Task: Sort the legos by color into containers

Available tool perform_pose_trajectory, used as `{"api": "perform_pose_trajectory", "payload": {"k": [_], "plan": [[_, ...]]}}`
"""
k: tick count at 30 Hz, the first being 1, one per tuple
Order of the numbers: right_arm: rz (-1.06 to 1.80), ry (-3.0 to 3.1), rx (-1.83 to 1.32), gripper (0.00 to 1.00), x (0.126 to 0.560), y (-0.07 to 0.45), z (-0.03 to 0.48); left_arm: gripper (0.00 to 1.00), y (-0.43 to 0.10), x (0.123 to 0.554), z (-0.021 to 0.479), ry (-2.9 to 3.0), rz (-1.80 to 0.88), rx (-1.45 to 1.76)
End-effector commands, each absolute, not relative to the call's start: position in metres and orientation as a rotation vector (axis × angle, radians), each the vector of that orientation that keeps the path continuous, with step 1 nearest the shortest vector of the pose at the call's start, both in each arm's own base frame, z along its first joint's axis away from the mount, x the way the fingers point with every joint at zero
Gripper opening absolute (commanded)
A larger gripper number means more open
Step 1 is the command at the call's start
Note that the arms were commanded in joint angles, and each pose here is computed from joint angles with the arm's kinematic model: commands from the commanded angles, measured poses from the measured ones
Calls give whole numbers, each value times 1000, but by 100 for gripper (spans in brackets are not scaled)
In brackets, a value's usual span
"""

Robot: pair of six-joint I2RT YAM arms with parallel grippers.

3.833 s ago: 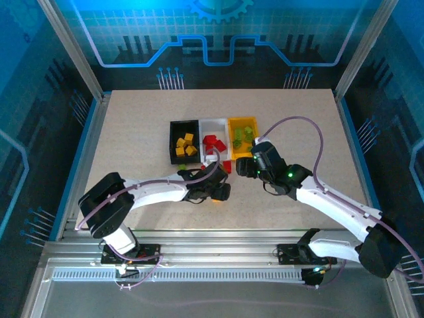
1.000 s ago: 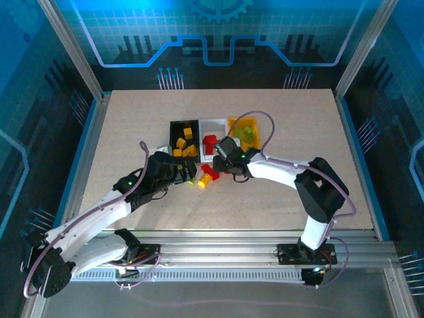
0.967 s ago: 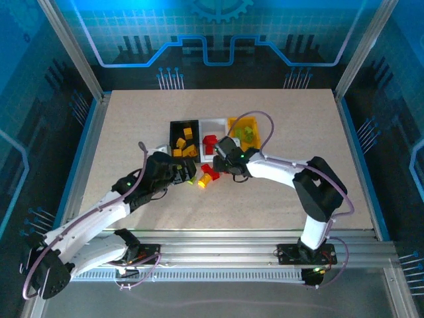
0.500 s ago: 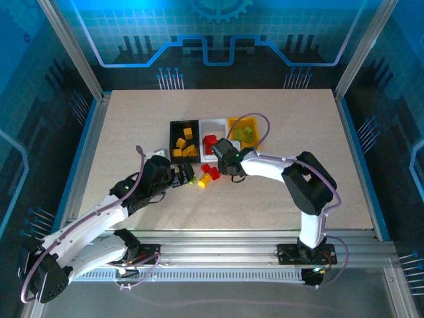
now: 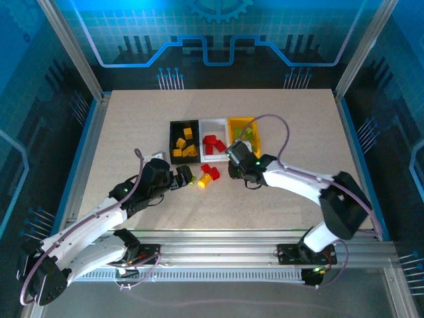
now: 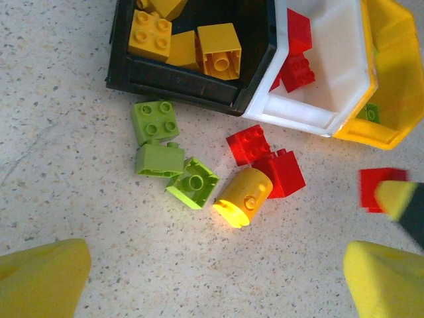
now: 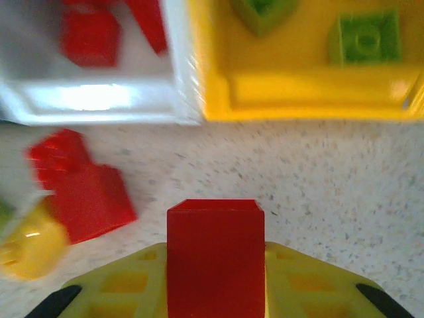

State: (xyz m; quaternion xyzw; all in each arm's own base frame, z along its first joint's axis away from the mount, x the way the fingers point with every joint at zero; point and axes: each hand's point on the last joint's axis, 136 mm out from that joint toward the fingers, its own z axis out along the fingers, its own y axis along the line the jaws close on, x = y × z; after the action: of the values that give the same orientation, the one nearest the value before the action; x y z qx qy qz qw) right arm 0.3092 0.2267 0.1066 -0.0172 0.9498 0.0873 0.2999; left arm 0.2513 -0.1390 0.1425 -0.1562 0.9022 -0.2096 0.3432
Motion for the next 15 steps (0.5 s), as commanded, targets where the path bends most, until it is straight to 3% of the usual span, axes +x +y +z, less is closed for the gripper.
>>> {"api": "perform_pose_trajectory", "payload": {"k": [1,6,15], "plan": [[295,2462,-151,31,310,240,145,99,-126,245,132,2356,-487,-440],[255,2422,-170,32,345,261,164,99,-122,240,128,2365,-475,-460],[117,2480,-101,32,425,286,131,99,-114,233,130,2366,-461,-465]]}}
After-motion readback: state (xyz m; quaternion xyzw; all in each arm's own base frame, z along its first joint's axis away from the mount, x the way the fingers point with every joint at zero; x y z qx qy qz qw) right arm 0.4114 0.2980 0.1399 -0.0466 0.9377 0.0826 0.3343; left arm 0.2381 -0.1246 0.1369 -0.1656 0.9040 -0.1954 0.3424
